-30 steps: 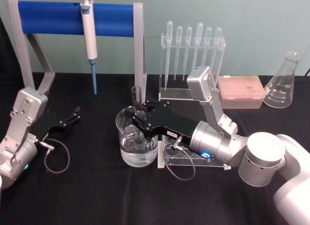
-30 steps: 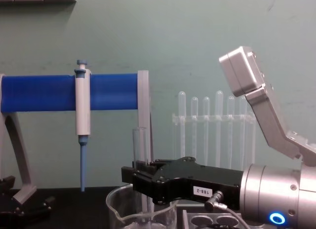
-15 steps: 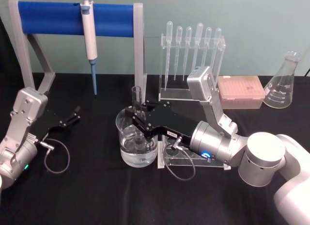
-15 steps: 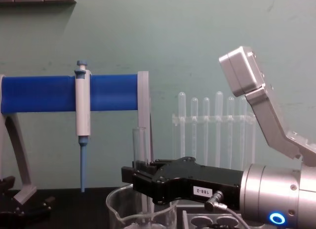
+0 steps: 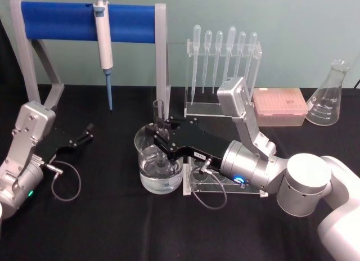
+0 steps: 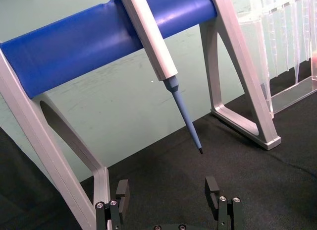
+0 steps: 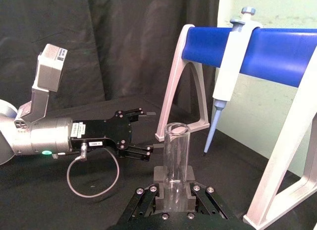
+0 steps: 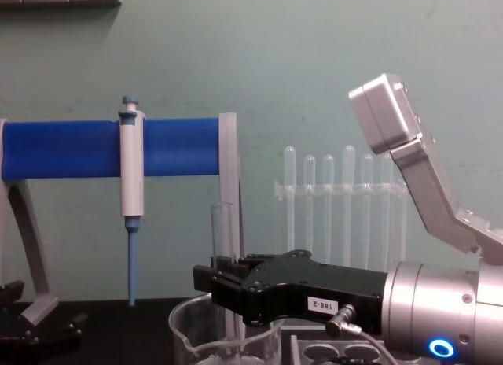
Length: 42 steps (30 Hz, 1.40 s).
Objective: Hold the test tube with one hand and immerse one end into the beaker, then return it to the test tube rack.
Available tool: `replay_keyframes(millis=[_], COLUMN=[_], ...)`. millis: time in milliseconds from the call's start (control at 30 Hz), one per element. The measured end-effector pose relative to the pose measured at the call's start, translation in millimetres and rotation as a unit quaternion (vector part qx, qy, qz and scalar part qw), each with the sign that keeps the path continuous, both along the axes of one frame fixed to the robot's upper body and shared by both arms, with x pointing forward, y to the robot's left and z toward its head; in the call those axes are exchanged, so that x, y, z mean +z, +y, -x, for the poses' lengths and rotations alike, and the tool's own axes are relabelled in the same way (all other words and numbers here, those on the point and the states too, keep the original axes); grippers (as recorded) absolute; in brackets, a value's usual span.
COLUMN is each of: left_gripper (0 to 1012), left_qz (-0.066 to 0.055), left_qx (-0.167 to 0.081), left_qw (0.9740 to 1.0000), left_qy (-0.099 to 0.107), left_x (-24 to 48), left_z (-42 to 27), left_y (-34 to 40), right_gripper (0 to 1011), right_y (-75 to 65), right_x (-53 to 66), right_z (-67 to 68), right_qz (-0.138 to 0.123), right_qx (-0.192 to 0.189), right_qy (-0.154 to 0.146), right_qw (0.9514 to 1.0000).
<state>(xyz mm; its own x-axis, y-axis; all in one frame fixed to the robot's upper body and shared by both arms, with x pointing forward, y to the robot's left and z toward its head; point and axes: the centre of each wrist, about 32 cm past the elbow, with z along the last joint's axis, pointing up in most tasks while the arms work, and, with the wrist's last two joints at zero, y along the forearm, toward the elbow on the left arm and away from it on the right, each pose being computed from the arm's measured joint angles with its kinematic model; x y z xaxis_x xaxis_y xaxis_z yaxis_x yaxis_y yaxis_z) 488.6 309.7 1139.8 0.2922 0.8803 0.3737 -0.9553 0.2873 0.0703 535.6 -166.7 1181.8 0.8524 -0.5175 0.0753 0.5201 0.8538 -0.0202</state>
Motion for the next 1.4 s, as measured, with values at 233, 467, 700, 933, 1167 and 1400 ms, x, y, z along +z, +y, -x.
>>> replay_keyframes(millis=[233,467,700,933,1167,1400], left_gripper=[1000,1000,1000,1000,1000,1000], left_qz=[0.000,0.000,0.000,0.000,0.000,0.000], left_qx=[0.000,0.000,0.000,0.000,0.000,0.000], left_qw=[1.0000,1.0000,1.0000,1.0000,1.0000,1.0000], left_qy=[0.000,0.000,0.000,0.000,0.000,0.000], left_x=[0.0,0.0,0.0,0.0,0.0,0.0], left_z=[0.0,0.0,0.0,0.0,0.0,0.0], left_y=[0.0,0.0,0.0,0.0,0.0,0.0], right_gripper=[225,225,225,225,225,225], right_y=[0.0,0.0,0.0,0.0,0.0,0.0], right_x=[0.0,0.0,0.0,0.0,0.0,0.0], right_z=[0.0,0.0,0.0,0.0,0.0,0.0], right_qz=[0.000,0.000,0.000,0.000,0.000,0.000], right_qx=[0.000,0.000,0.000,0.000,0.000,0.000], right_qy=[0.000,0.000,0.000,0.000,0.000,0.000], right_qw=[1.0000,1.0000,1.0000,1.0000,1.0000,1.0000])
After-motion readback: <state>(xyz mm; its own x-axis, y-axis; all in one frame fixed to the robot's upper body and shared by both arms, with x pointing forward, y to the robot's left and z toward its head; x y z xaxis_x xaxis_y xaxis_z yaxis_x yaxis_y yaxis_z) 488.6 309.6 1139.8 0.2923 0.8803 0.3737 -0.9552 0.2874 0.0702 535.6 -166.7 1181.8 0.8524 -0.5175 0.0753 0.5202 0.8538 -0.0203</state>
